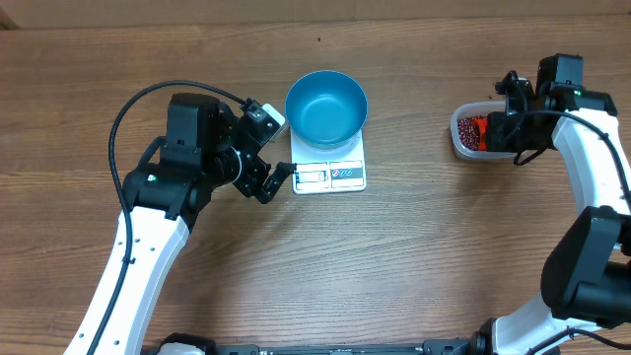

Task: Scoop item into bowl and weigh 150g on scale
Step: 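Lower the scoop into the red beans with the right gripper, then lift the filled scoop out of the tub toward the bowl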

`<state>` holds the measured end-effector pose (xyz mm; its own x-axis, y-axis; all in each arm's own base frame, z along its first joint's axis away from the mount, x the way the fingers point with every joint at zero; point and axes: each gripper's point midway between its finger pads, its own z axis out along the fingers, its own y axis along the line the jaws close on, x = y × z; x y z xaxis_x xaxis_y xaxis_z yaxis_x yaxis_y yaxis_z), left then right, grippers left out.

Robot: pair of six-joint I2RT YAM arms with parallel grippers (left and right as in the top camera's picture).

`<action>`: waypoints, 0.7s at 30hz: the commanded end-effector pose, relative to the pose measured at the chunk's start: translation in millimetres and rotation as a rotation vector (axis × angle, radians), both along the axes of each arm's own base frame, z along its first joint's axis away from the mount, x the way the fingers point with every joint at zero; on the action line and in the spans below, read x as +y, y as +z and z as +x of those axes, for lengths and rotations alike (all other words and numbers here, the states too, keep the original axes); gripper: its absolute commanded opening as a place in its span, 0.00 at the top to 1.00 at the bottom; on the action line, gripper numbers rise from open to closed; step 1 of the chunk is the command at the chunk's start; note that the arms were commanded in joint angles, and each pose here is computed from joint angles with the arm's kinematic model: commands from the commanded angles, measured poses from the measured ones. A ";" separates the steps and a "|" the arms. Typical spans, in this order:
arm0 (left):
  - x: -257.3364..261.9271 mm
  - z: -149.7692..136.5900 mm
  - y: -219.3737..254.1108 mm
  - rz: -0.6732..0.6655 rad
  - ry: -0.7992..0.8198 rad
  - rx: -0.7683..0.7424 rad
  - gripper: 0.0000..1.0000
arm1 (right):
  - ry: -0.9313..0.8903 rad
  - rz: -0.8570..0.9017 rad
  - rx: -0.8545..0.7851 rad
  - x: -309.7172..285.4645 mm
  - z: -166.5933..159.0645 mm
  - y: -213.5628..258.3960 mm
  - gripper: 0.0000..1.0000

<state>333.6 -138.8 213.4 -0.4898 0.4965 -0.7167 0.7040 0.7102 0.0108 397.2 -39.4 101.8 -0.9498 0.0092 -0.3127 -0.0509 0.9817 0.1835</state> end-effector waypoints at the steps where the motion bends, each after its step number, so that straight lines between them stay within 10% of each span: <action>1: 2.8 1.7 0.8 -0.006 0.013 0.003 0.00 | -0.038 0.107 -0.001 4.8 -0.2 0.2 0.96; 21: 2.7 1.7 1.0 -0.006 0.013 0.002 0.00 | -0.240 0.556 -0.153 -52.0 -9.3 42.9 0.96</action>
<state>333.6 -138.8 213.4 -0.4898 0.4965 -0.7167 0.7040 0.7102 0.0108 386.8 -95.2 136.1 -0.8607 0.3836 -0.3348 0.1199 0.7917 0.5990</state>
